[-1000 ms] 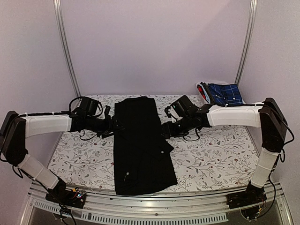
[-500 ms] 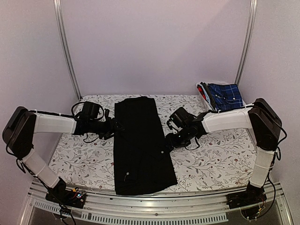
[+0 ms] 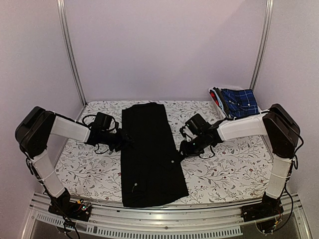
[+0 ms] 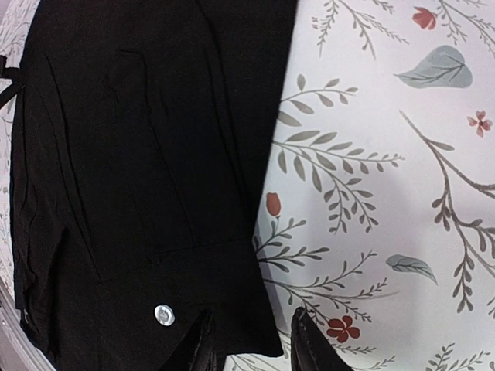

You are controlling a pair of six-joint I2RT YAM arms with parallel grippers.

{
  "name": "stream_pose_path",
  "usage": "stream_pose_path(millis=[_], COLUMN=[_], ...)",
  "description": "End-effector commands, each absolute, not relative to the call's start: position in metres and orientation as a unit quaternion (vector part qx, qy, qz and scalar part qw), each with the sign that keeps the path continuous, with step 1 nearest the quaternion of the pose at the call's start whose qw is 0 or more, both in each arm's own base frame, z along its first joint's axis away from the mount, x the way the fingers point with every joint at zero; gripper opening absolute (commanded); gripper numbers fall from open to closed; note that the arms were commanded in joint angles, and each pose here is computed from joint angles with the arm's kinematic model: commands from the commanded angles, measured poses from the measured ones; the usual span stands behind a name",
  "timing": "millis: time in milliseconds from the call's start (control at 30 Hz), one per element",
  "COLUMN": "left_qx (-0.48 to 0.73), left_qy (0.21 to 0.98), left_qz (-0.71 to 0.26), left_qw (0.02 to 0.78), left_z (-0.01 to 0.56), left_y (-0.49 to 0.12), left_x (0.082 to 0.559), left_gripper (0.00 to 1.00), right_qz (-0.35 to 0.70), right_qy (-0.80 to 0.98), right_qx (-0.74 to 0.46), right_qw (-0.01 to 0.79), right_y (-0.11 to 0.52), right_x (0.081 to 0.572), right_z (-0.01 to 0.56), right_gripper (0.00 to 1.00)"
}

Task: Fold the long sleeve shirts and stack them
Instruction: Fold the 1/3-folded shirt at the center of the board.

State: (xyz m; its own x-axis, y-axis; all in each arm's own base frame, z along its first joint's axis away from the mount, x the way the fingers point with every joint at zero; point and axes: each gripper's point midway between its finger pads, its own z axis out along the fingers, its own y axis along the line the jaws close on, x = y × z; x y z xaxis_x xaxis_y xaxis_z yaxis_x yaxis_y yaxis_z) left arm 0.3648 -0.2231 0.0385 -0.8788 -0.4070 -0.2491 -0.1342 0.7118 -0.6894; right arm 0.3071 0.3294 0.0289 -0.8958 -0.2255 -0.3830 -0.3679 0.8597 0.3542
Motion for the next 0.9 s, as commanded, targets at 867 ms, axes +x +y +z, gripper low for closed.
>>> stream_pose_path(millis=[867], left_qx=[-0.159], left_qy=[0.897], left_qz=[-0.355], left_qw=[0.212], left_z=[0.038], left_y=[-0.233], left_x=[0.392], left_gripper=[0.09], right_qz=[0.205], right_qy=[0.957], right_qx=[-0.155], right_qw=[0.131], right_y=[0.326], right_x=[0.296], right_z=[0.009], right_gripper=[0.33])
